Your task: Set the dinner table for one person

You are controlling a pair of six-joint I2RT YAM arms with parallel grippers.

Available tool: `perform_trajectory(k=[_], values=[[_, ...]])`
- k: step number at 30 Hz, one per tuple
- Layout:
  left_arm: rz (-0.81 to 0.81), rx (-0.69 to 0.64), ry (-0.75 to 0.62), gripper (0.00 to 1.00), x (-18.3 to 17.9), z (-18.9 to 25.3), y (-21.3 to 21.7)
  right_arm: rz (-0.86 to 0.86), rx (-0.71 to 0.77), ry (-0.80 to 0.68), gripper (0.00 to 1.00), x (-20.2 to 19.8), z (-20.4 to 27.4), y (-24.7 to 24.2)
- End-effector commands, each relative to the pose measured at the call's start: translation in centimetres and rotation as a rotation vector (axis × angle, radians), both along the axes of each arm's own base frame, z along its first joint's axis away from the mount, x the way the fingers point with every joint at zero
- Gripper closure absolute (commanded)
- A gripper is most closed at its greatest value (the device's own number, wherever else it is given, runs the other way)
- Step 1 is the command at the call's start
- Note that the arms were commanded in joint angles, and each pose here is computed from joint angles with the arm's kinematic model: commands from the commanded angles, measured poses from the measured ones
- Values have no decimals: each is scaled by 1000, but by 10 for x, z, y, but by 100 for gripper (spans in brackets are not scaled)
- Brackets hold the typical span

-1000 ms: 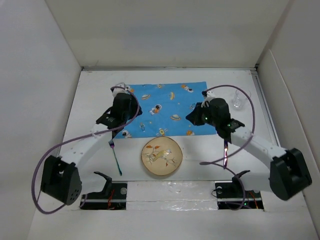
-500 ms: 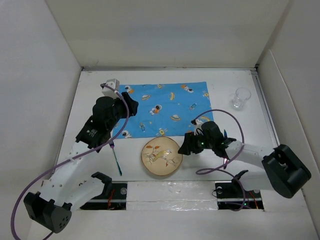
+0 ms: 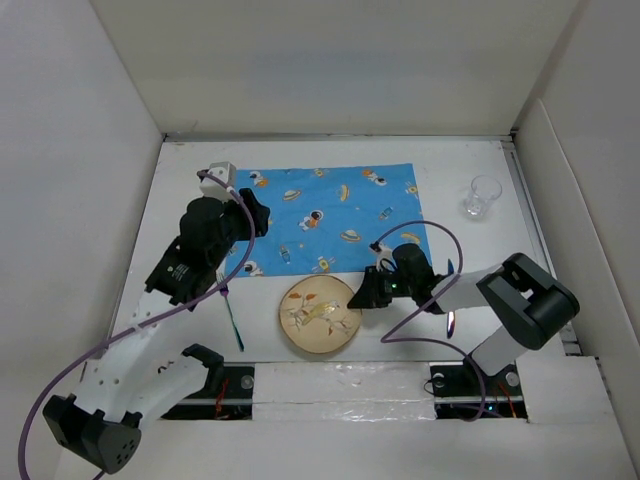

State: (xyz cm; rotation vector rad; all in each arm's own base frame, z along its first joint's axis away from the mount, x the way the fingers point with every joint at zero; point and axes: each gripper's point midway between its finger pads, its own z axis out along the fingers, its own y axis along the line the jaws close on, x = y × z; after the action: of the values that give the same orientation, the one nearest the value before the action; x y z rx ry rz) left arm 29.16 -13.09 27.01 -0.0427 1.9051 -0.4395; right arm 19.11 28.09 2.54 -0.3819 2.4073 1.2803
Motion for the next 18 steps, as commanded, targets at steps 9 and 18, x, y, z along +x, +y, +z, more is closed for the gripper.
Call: perform_trajectory(k=[9, 18], values=[[25, -24, -108, 54, -6, 28, 9, 96, 234, -86, 100, 2, 119, 29], [21, -34, -118, 53, -8, 30, 11, -51, 369, -337, 100, 124, 252, 39]])
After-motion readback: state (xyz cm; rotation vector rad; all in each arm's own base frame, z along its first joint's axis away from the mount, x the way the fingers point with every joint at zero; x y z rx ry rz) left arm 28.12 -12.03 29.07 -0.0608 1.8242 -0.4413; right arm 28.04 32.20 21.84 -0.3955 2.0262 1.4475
